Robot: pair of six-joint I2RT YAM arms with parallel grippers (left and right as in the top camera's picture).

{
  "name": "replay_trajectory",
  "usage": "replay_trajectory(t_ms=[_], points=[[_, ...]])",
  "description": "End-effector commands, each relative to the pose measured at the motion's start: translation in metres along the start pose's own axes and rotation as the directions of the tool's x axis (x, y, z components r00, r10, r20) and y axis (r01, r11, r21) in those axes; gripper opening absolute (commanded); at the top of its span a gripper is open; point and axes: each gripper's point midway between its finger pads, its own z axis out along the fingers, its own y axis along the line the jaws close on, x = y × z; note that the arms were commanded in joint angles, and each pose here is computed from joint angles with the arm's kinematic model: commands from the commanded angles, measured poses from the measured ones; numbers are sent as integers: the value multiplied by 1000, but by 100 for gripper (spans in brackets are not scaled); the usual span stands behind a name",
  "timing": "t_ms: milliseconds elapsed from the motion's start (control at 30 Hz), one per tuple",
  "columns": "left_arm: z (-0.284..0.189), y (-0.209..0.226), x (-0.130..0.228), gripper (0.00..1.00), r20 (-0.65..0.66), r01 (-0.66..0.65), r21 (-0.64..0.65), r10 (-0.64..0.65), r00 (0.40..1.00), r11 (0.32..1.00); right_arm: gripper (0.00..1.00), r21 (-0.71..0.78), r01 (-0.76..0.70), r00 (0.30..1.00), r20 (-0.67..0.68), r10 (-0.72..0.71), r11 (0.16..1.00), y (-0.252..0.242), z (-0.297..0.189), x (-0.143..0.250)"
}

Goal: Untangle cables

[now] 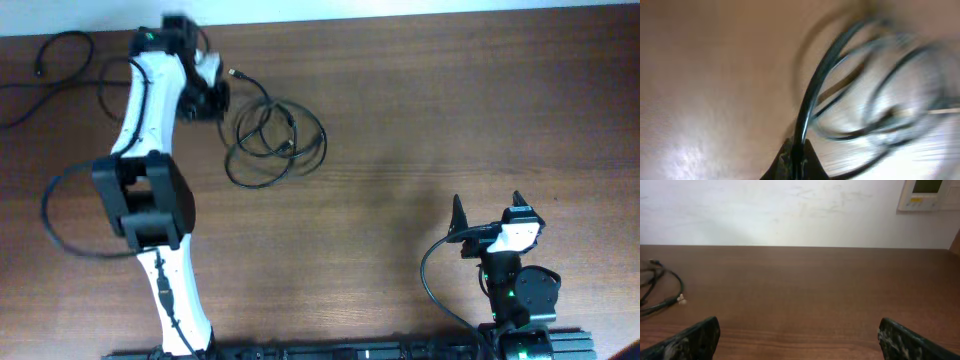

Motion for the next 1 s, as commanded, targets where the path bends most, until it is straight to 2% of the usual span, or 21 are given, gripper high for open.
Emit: replay_trajectory(t_ms=[0,133,233,367,400,433,467,500,533,567,633,667,700,733,800,833,867,900,967], points=[[-157,-65,-38,0,370,-148,193,68,927,970,99,0,-3,1000,-7,3,1000,0,0,3],[-289,-107,-31,0,659,-305,150,135,740,941,98,0,-3,1000,-7,3,1000,0,0,3],[-377,-153,-13,0,813,-465,264,64,578,845,98,0,-3,1000,-7,3,1000,0,0,3],[-451,-165,-2,0,898,-488,303,-74,433,818,98,0,-3,1000,-7,3,1000,0,0,3],[-475,-162,-4,0,924,-487,295,-115,365,822,98,0,-3,1000,-7,3,1000,0,0,3],[-509,-148,-8,0,953,-462,273,-172,248,844,98,0,-3,1000,-7,3,1000,0,0,3],[-526,-137,-10,0,967,-433,244,-185,174,868,98,0,-3,1000,-7,3,1000,0,0,3],[-545,-116,-13,0,977,-351,213,-197,81,912,98,0,-3,1000,-7,3,1000,0,0,3],[-554,-86,-17,0,977,-211,210,-212,14,955,98,0,-3,1000,-7,3,1000,0,0,3],[-555,-37,-17,0,975,23,219,-218,-41,975,98,0,-3,1000,-7,3,1000,0,0,3],[-546,15,-10,0,976,262,219,-209,-66,940,98,0,-3,1000,-7,3,1000,0,0,3],[-541,42,-2,0,978,388,210,-197,-74,897,98,0,-3,1000,-7,3,1000,0,0,3],[-534,82,16,0,982,577,188,-167,-89,795,98,0,-3,1000,-7,3,1000,0,0,3],[-530,102,29,0,985,674,170,-144,-95,719,99,0,-3,1000,-7,3,1000,0,0,3],[-523,134,53,0,990,809,134,-105,-90,572,98,0,-3,1000,-7,3,1000,0,0,3],[-518,154,66,0,987,860,154,-108,-116,486,99,0,-3,1000,-7,3,1000,0,0,3],[-512,169,72,0,986,888,159,-109,-124,431,98,0,-3,1000,-7,3,1000,0,0,3],[-499,188,78,0,986,914,150,-122,-112,377,98,0,-3,1000,-7,3,1000,0,0,3],[-469,216,83,0,988,948,85,-152,-39,306,98,0,-3,1000,-7,3,1000,0,0,3]])
